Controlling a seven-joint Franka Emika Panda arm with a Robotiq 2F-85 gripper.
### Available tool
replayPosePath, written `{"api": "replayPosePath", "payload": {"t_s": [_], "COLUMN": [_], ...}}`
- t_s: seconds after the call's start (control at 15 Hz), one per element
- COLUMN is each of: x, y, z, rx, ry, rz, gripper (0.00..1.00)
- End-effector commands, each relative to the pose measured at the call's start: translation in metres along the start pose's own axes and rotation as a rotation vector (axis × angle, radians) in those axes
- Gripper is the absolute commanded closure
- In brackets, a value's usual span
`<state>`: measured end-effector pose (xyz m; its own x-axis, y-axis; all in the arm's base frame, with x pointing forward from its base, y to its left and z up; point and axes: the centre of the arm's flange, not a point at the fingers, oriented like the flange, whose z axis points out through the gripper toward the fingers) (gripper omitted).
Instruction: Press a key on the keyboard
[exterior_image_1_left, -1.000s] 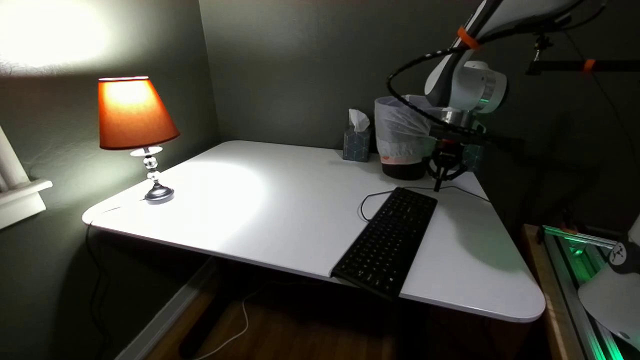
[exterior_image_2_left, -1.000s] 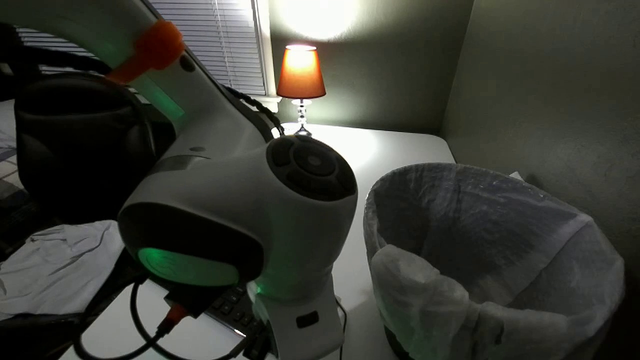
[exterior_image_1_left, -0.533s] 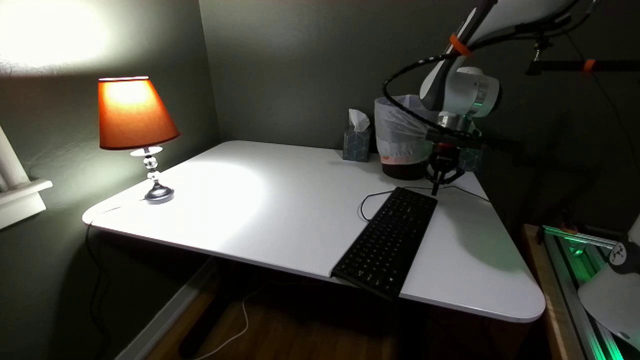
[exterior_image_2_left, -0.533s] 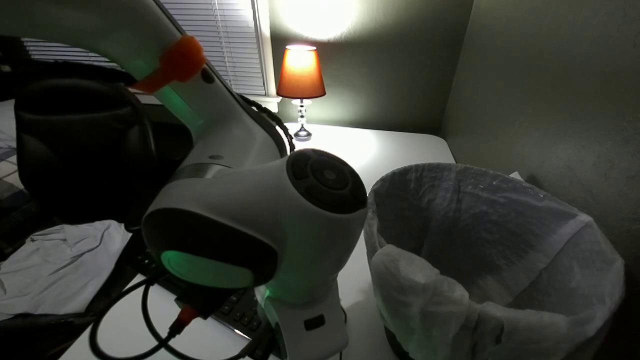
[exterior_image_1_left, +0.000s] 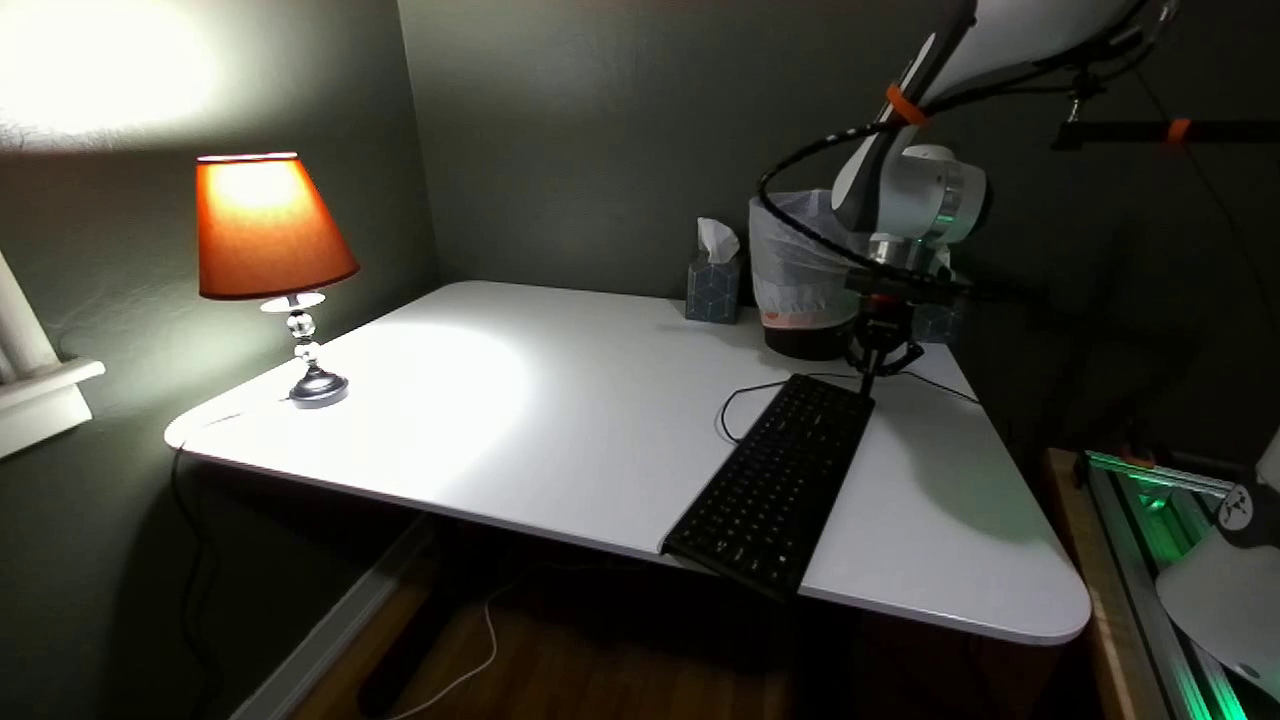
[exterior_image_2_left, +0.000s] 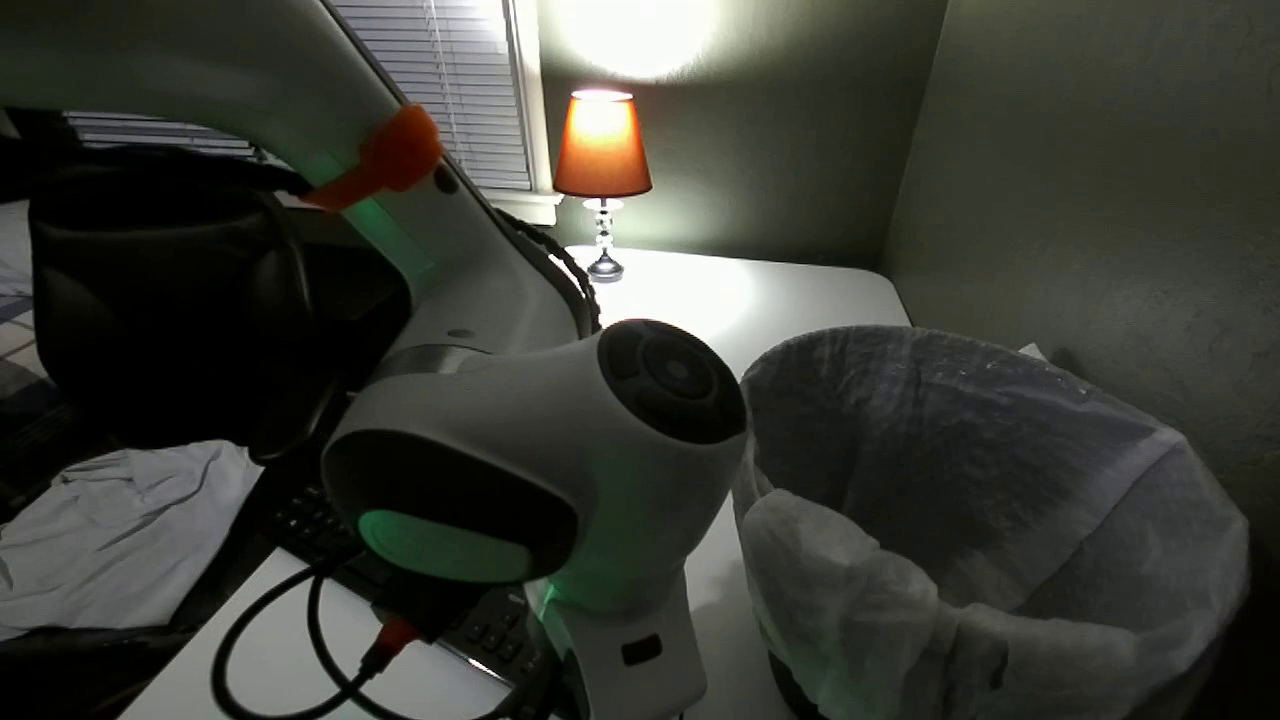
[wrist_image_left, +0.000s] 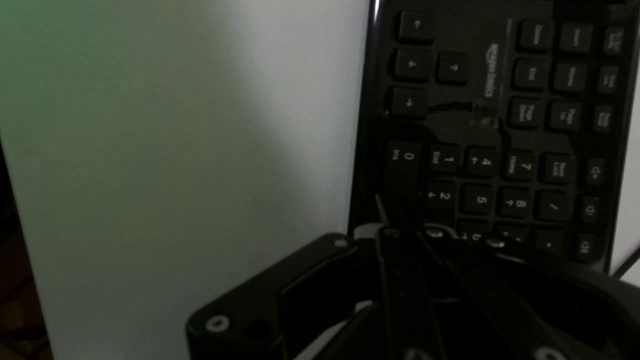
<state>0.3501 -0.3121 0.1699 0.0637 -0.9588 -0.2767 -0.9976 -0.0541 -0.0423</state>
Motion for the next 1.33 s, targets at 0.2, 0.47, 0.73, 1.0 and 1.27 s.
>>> {"api": "replayPosePath", "payload": {"t_s": [0.2,0.47,0.73,1.0,1.27], "x": [0.011,0.013,0.014,0.016,0.018], "y": [-0.010,-0.013,-0.014,-0.014,-0.014], "z": [0.011,0.014,0.016,0.019,0.019], "rx": [0.016,0.017,0.009,0.000,-0.004], "ry": [-0.037,-0.042,-0.050,-0.070,-0.074], "rz": [-0.005,-0.005,0.000,0.007,0.009], "gripper": [1.00,1.00,1.00,1.00,1.00]}}
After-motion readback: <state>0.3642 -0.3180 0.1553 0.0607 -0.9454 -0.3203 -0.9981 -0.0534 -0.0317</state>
